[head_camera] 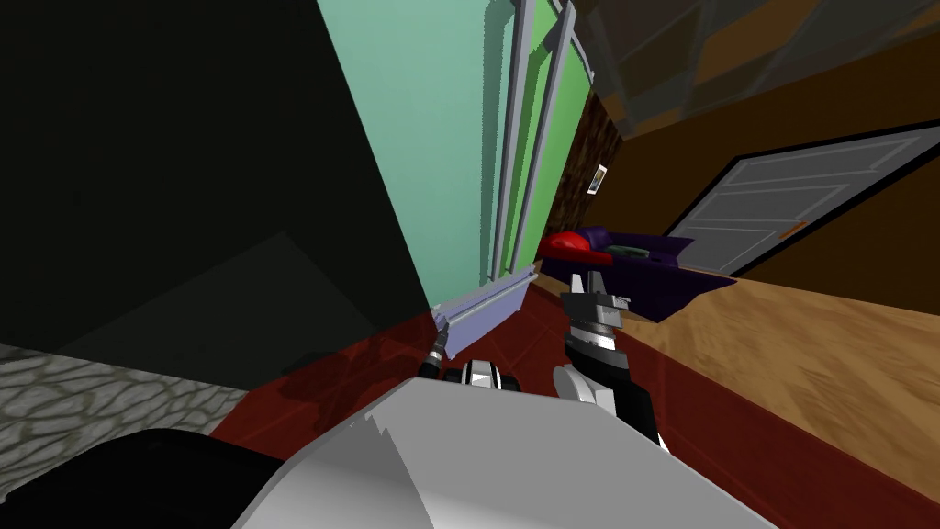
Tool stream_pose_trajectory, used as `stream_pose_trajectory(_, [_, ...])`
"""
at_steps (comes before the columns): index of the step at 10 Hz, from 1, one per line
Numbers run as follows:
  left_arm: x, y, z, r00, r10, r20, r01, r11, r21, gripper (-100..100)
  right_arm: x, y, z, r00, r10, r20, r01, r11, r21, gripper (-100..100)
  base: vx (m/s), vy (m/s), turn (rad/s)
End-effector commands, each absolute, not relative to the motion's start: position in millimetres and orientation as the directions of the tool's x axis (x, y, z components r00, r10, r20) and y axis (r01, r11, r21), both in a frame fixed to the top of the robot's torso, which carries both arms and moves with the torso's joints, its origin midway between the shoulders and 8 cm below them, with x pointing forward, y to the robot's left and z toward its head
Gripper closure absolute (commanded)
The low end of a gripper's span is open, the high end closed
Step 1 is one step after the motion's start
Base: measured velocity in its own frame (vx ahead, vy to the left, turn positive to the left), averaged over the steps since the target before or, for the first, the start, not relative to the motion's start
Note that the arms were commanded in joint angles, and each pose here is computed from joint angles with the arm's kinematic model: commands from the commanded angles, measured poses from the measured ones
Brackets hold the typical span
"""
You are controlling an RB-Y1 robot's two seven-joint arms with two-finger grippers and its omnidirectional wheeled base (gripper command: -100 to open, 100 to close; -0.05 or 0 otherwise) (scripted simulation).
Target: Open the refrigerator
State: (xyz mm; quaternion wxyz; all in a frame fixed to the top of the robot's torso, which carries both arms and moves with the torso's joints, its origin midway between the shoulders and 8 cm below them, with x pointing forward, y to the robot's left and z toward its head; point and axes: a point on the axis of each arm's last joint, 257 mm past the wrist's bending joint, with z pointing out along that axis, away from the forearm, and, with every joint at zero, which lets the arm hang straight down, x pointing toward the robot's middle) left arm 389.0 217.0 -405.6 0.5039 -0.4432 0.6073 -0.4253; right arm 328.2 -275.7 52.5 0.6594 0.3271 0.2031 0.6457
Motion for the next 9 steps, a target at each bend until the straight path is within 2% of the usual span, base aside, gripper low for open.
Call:
stream_pose_trajectory(1, [382.6,212.0,-407.9,-0.105,-0.967,-0.232,-0.123,0.244,-0.962,100,328.2,-275.7,52.5,0.084,0.984,0.155,-0.719,-0.048,0.694,0,-0.168,-0.120,0.013])
stream_pose_trajectory(9, [366.5,199.1,-409.4,-0.117,-0.966,-0.231,-0.126,0.245,-0.961,100,328.1,-275.7,52.5,0.084,0.984,0.154,-0.719,-0.048,0.694,0,-0.122,-0.092,0.015])
